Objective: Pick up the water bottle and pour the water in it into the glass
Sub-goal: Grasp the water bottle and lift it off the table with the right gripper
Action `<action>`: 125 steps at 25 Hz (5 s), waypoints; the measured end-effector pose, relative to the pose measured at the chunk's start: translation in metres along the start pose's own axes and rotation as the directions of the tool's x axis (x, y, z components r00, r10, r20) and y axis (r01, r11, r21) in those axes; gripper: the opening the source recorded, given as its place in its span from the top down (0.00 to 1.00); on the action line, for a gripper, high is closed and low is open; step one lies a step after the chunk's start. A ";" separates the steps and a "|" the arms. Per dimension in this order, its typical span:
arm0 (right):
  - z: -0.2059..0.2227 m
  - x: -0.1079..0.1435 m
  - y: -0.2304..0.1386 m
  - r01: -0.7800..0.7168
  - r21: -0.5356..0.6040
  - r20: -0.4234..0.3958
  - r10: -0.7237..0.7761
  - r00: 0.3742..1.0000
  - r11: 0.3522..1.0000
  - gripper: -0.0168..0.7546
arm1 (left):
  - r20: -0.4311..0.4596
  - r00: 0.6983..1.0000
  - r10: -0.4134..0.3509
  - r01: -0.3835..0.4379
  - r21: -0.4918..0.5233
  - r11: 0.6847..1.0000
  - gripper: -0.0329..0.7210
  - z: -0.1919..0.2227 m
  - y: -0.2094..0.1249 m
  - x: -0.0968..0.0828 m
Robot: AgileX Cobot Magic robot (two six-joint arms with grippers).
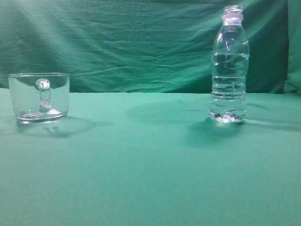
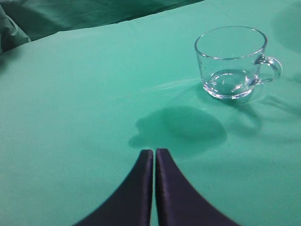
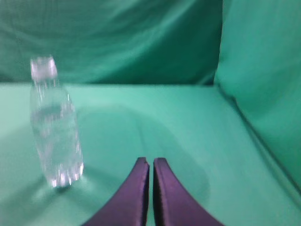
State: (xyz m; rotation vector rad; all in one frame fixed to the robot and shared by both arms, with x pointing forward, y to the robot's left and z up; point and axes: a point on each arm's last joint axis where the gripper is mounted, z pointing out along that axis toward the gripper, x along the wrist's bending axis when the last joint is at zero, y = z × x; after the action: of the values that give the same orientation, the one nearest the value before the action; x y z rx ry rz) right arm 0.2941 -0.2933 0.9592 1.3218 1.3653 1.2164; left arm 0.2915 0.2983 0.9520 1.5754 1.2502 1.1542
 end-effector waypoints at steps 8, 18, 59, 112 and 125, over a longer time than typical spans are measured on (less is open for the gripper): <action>-0.009 -0.002 0.039 -0.091 -0.428 -0.018 0.092 0.996 0.899 0.98 | 0.000 1.000 0.000 0.000 0.000 1.000 0.96 0.000 0.000 0.000; -0.007 0.000 0.084 -0.115 -0.418 -0.029 0.114 0.993 0.901 0.98 | 0.000 1.000 0.000 0.000 0.000 1.000 0.96 0.000 0.000 0.000; 0.139 0.040 0.031 0.073 0.099 -0.468 -0.019 0.883 0.992 0.14 | 0.000 1.000 0.000 0.000 0.000 1.000 0.96 0.000 0.000 0.000; 0.280 0.064 -0.038 0.057 0.061 -0.561 -0.013 0.828 0.997 0.36 | 0.000 1.000 0.000 0.000 0.000 1.000 0.96 0.000 0.000 0.000; 0.281 0.064 -0.038 0.064 0.060 -0.559 -0.019 0.829 0.996 0.49 | 0.000 1.000 0.000 0.000 0.000 1.000 0.96 0.000 0.000 0.000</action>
State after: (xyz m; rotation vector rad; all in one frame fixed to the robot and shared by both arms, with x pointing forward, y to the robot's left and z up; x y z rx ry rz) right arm 0.5596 -0.2059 0.8800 1.0079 1.8540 1.6134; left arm 0.2915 0.2983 0.9520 1.5754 1.2502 1.1542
